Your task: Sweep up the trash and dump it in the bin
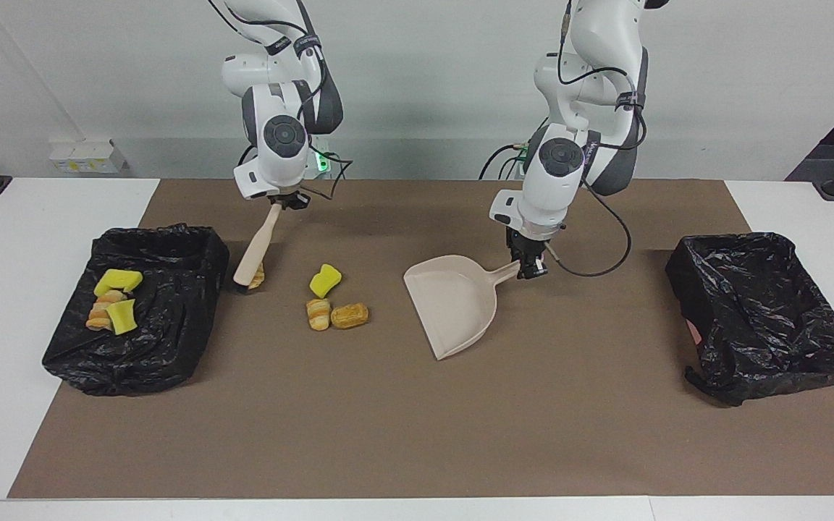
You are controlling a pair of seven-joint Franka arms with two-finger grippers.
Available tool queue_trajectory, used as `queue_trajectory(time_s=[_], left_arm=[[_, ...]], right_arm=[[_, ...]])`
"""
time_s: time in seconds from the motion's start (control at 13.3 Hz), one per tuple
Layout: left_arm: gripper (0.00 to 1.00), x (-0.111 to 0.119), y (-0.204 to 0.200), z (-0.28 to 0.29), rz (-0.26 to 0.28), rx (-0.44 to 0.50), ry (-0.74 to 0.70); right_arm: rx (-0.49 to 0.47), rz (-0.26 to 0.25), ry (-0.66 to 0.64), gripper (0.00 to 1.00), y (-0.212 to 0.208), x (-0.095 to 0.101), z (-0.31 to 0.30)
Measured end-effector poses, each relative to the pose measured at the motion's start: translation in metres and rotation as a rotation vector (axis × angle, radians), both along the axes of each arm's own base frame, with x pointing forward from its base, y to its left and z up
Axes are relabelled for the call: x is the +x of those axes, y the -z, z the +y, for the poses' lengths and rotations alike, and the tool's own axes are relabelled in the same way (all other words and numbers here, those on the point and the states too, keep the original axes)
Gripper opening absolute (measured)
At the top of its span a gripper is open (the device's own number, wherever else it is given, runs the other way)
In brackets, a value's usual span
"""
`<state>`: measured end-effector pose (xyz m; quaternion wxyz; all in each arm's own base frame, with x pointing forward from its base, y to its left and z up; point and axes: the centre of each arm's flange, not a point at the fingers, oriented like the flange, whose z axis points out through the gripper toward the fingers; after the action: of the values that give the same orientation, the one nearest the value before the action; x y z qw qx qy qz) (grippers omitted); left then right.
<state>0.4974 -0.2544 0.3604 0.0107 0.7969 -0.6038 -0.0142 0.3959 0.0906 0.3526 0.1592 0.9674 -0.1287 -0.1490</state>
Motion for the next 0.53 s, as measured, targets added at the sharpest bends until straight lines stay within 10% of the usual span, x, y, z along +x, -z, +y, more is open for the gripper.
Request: queue_trajectory(time_s=[0.53], left_arm=[[0.31,-0.001,0.001,-0.001,0.0,0.0,-0.003]], right_arm=[[0.295,-0.048,-0.166,0.26,-0.018,0.028,0.061]])
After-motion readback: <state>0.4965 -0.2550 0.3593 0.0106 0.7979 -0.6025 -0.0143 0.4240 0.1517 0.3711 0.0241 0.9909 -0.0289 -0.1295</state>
